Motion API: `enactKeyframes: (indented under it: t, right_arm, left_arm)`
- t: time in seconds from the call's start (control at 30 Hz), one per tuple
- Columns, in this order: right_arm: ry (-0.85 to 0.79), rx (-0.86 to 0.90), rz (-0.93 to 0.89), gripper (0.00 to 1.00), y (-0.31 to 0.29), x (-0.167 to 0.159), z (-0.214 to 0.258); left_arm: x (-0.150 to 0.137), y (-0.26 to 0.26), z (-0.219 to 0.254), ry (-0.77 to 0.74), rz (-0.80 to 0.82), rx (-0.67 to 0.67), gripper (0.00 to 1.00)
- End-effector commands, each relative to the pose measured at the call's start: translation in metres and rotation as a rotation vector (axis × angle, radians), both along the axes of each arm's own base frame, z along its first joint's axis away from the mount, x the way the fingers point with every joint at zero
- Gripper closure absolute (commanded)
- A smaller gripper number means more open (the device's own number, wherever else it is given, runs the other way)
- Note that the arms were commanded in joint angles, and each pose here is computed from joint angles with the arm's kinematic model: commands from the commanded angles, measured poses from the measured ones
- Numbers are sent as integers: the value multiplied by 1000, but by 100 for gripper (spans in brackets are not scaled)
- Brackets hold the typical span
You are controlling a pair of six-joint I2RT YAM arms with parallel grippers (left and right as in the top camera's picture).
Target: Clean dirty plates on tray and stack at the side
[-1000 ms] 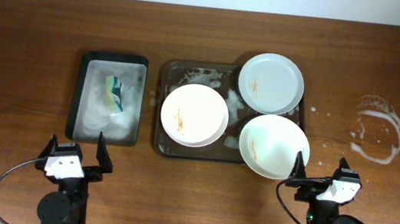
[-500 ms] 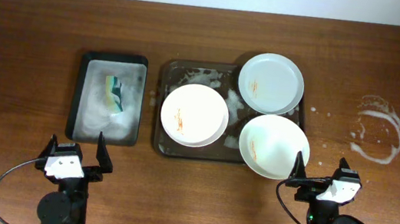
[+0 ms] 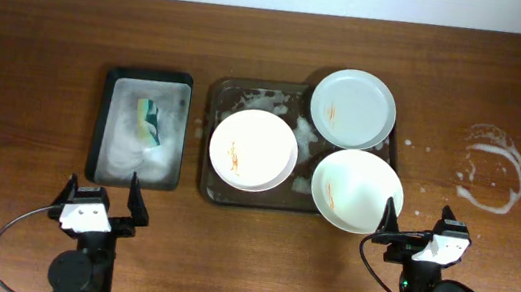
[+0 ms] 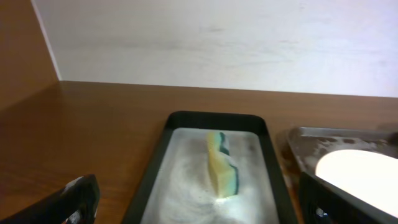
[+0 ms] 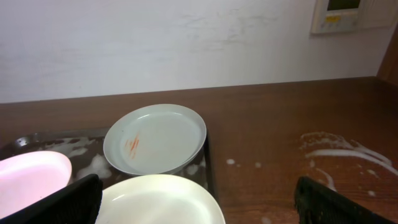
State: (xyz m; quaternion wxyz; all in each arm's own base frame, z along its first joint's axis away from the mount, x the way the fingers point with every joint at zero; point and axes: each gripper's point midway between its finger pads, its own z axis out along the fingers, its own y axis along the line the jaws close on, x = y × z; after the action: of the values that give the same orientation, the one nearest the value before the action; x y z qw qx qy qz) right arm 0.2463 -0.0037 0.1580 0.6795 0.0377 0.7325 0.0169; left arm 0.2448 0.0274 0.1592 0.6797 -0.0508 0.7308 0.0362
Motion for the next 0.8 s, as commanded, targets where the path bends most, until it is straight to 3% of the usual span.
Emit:
enactKeyframes:
  t: [0.0, 0.13, 0.23, 0.4, 0.53, 0.77]
  right_arm:
    - [3, 2, -15, 2, -2, 0, -2]
    - [1, 0, -20, 2, -3, 0, -2]
    - [-48, 6, -24, 2, -3, 0, 10]
    - [-55, 18, -4, 2, 0, 1, 12]
    - [-145, 44, 142, 2, 25, -1, 34]
    - [-175, 142, 225, 2, 39, -6, 52]
  left_arm:
    - [1, -20, 1, -9, -117, -28, 1]
    - [-4, -63, 26, -109, -374, -32, 1]
    - [-5, -65, 36, -143, -384, -95, 1]
    - [-4, -65, 33, -108, -379, -349, 1]
    - [-3, -63, 50, -162, -381, -298, 1]
    - [6, -60, 92, -166, -372, -251, 1]
